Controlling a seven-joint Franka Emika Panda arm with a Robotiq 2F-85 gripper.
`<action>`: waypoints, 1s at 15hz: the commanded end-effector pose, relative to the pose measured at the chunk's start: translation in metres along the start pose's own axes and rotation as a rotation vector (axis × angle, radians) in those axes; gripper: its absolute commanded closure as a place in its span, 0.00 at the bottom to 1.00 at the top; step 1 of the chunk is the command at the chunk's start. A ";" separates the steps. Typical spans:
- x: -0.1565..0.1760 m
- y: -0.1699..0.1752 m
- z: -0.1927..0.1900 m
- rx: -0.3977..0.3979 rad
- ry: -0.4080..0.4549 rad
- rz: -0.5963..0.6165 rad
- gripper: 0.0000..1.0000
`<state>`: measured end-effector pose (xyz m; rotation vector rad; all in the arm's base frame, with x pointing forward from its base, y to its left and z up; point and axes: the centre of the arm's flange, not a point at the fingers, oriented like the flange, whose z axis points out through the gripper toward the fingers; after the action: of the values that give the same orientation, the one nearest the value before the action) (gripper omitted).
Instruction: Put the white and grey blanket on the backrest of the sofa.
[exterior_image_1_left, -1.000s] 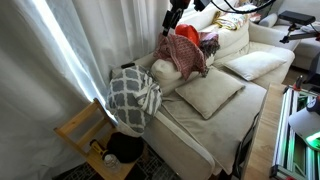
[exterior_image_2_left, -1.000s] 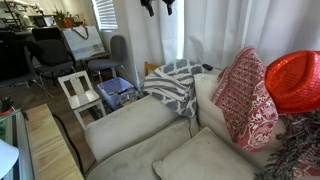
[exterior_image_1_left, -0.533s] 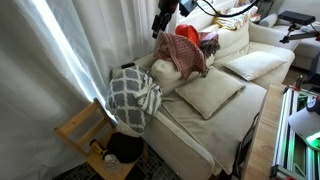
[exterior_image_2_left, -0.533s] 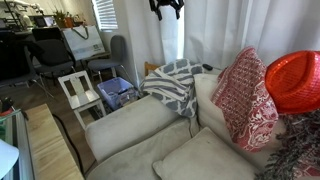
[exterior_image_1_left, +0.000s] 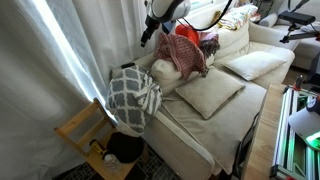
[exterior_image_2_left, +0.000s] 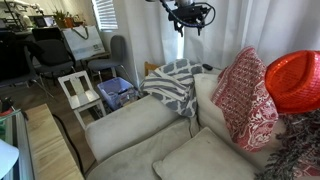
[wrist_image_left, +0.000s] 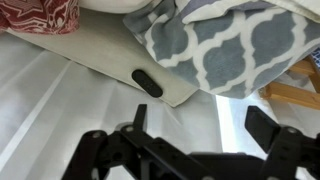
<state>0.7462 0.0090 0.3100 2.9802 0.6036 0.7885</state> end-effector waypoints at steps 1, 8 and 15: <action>0.020 0.050 0.074 0.024 0.041 -0.066 0.00; -0.021 0.050 0.115 0.045 0.053 -0.029 0.00; -0.018 0.027 0.158 0.083 0.002 0.008 0.00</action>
<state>0.8097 -0.0270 0.1934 3.0113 0.6655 0.8802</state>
